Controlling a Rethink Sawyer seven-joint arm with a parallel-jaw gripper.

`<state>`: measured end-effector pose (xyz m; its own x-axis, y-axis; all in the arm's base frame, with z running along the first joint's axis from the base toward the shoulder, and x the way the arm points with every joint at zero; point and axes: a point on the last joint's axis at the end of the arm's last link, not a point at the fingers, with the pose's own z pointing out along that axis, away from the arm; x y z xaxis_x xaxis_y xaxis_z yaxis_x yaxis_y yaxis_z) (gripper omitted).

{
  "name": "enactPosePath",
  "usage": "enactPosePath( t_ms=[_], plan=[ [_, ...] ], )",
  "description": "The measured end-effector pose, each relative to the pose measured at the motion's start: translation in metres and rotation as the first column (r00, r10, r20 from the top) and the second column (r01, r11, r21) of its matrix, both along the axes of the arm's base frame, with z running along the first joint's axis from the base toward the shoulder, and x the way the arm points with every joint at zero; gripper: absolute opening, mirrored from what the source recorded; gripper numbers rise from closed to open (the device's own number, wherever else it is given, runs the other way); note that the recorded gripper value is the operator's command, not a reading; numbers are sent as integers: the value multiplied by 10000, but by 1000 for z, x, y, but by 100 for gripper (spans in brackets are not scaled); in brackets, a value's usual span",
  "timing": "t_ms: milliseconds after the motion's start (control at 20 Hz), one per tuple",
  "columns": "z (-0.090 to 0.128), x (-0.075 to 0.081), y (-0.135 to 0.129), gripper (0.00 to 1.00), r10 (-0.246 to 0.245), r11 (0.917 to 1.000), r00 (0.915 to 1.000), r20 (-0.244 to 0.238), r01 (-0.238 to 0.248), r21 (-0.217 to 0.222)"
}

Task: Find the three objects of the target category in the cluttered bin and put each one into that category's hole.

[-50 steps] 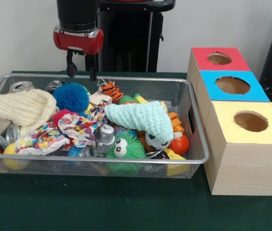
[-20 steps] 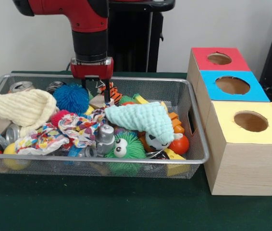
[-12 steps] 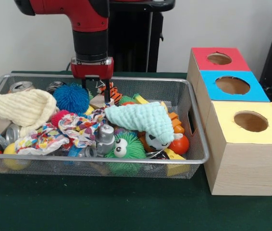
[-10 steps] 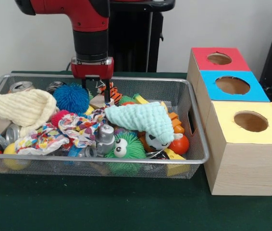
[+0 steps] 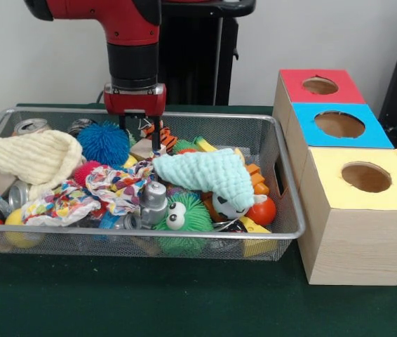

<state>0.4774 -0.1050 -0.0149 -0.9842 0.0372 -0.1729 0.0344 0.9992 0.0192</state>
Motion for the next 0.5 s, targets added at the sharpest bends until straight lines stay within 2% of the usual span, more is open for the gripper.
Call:
enactPosePath(
  t_ms=[500],
  plan=[
    [6,3,-13,100,-405,9991,9986,-343,408,101]
  ],
)
